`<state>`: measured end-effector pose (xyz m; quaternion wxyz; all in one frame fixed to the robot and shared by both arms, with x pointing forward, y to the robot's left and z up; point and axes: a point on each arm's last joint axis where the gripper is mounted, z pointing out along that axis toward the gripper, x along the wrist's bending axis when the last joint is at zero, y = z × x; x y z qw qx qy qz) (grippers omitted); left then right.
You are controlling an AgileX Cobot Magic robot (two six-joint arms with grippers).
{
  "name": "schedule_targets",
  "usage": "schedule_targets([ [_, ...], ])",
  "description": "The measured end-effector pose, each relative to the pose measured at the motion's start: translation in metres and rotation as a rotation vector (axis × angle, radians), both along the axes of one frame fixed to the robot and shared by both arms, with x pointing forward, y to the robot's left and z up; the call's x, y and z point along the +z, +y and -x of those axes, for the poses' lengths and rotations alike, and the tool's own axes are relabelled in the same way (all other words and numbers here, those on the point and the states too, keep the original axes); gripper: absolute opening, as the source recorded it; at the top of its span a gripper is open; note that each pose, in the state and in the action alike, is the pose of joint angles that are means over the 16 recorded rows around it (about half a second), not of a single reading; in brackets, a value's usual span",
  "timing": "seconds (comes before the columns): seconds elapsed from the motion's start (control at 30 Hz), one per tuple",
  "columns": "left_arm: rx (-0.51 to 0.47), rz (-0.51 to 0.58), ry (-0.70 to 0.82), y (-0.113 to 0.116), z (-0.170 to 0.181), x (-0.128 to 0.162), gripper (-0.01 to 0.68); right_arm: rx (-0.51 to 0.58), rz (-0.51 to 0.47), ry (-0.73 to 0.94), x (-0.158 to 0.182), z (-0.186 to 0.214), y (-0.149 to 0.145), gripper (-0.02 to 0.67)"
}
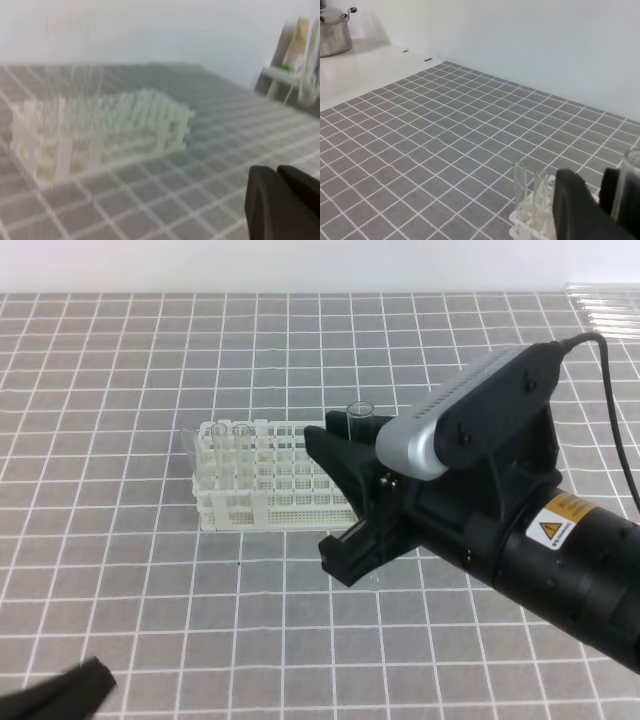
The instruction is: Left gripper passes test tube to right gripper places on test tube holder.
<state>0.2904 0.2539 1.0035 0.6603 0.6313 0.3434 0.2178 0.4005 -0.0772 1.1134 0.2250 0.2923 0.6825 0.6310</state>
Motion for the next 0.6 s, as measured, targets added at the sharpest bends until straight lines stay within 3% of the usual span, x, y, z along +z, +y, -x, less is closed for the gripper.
schedule_targets([
  [0.27, 0.028, -0.062, 0.083, 0.003, 0.000, -0.031, 0.000, 0.000, 0.001, -0.001, 0.000, 0.000, 0.000, 0.085],
  [0.6, 0.063, -0.107, 0.128, 0.006, -0.002, -0.039, -0.001, 0.001, 0.008, 0.001, -0.002, -0.001, 0.001, 0.085],
])
